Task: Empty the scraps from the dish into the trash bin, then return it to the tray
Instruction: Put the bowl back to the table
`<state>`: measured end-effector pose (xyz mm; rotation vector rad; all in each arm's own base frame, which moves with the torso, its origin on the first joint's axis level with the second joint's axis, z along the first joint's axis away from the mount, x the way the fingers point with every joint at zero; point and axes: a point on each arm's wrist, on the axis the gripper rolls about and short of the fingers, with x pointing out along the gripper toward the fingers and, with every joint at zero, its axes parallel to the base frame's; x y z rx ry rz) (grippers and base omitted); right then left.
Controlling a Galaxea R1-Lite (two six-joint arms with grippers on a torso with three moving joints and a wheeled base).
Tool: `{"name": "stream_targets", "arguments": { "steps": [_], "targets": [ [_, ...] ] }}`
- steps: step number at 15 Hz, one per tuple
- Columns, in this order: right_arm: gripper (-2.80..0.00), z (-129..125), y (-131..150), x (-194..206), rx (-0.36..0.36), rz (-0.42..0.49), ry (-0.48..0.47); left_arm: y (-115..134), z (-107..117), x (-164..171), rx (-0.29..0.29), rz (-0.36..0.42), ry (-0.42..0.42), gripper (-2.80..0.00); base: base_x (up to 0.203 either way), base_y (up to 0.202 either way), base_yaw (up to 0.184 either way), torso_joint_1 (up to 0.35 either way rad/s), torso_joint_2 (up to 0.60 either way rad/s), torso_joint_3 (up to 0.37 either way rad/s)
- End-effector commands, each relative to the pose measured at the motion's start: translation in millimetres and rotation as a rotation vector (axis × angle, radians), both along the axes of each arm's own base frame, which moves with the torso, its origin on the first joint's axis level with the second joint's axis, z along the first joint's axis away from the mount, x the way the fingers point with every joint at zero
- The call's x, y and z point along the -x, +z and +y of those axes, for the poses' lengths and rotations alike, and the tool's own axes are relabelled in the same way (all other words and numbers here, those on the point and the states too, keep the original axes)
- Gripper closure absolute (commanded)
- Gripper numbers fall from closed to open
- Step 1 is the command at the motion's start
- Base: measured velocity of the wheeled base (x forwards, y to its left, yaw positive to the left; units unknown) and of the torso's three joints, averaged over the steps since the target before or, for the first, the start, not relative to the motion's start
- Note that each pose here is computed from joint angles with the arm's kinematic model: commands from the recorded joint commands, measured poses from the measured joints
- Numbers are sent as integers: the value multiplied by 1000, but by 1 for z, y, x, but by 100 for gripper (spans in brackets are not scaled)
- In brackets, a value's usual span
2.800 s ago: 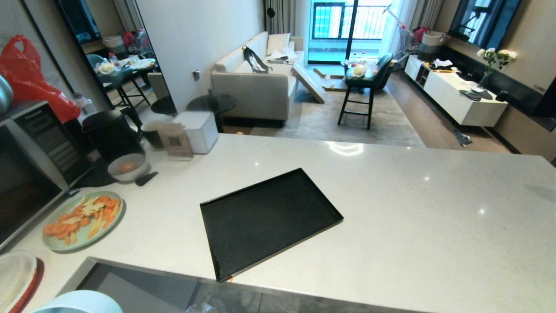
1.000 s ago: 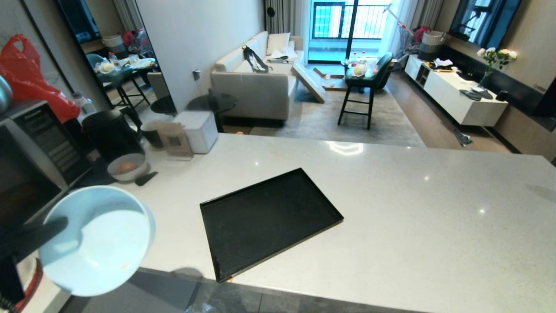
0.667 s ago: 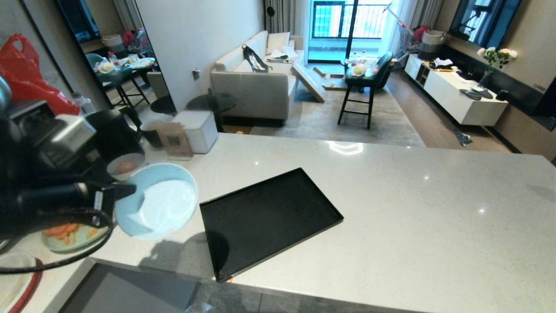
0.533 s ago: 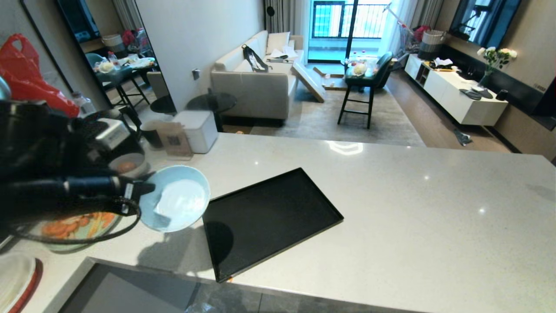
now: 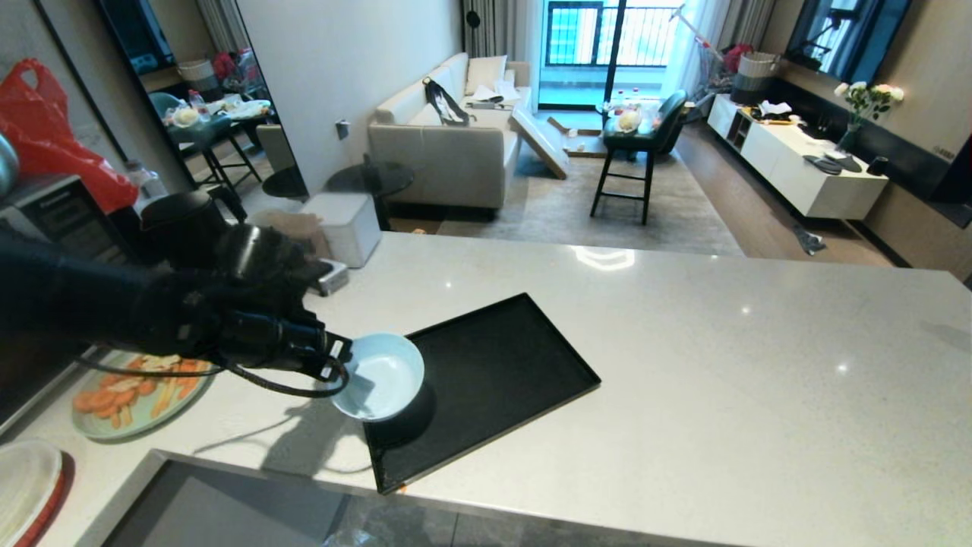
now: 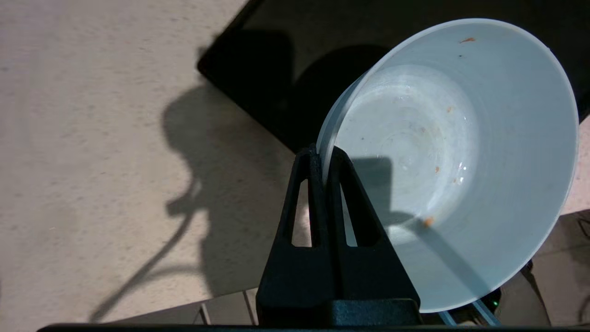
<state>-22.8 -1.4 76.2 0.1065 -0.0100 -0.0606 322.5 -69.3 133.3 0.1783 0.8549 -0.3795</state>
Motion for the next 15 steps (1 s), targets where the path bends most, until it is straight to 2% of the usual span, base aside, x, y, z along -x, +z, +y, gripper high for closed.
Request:
{"name": "stream_targets", "arguments": {
  "steps": [1,4,8,11,15],
  "targets": [
    [0,0,0,0,-1,-1,0,-23,-20,-5,5,74,-29,0,0,0,0,0,0,0],
    [0,0,0,0,-1,-1,0,-31,-47,-4,27,104,-64,0,0,0,0,0,0,0],
    [0,0,0,0,-1,-1,0,-35,-75,-15,45,95,-100,0,0,0,0,0,0,0],
    [0,0,0,0,-1,-1,0,-38,-82,-31,48,76,-97,0,0,0,0,0,0,0],
    [0,0,0,0,-1,-1,0,-50,-78,-48,40,83,-74,0,0,0,0,0,0,0]
  ]
}}
